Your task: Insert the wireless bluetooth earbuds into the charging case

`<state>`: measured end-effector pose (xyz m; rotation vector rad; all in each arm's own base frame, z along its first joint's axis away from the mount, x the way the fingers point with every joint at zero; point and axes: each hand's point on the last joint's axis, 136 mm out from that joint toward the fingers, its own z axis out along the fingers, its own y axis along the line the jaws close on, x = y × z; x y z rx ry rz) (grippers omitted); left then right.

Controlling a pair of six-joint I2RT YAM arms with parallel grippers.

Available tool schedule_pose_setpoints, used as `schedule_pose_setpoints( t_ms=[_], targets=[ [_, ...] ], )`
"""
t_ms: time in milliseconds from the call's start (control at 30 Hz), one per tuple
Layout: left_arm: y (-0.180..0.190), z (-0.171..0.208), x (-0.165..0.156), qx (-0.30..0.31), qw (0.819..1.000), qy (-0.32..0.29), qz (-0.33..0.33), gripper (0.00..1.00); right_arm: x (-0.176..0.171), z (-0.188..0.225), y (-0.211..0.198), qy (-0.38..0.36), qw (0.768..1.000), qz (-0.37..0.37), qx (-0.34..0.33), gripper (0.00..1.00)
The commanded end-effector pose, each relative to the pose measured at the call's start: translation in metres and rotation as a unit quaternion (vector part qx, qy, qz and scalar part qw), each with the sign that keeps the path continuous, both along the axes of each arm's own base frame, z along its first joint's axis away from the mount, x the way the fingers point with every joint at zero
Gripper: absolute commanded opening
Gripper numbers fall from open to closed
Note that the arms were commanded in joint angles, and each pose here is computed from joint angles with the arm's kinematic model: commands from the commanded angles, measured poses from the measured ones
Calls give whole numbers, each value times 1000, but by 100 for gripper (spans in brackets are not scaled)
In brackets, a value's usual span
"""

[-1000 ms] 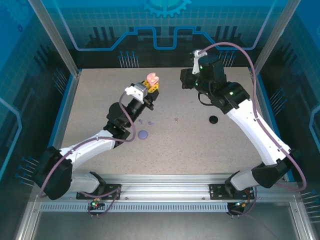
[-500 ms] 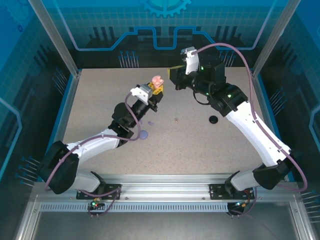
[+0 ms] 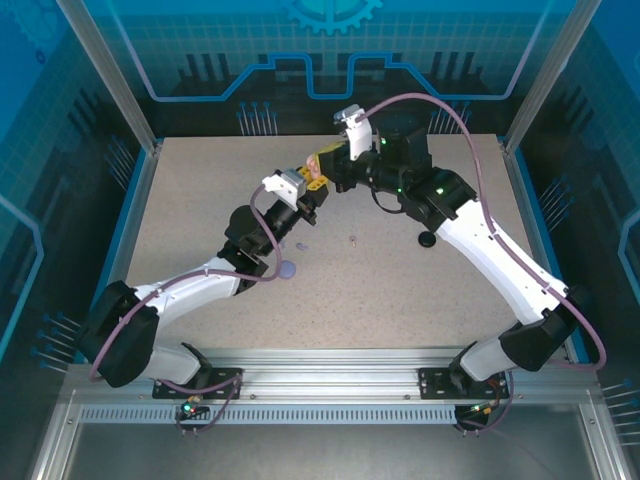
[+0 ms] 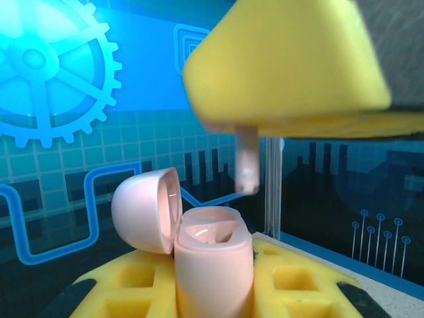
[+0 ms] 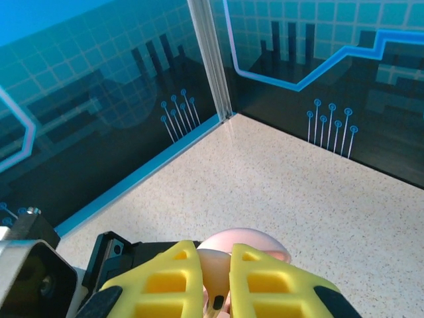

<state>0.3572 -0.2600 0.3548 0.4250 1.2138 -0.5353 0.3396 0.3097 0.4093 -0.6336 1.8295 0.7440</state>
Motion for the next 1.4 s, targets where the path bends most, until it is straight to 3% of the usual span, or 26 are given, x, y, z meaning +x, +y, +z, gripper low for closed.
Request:
schedule_pose_setpoints(
  t_ms=[0,833,1167,1367],
  targets=[
    [-5,22,-6,-16,999,-27,-15,0,-5,9,8,-17,1000,19,-8,11],
    [-5,24,-10,-11,999,-35,-12,0,11,-21,-3,3,999,-15,-49,9],
    [-4,24,-9,-9,999,-35,-8,0,-12,-32,10,6,995,69,-71,8],
    [-4,24,-9,-9,999,-35,-6,0,-17,-40,9,10,994,78,-81,8]
  ],
)
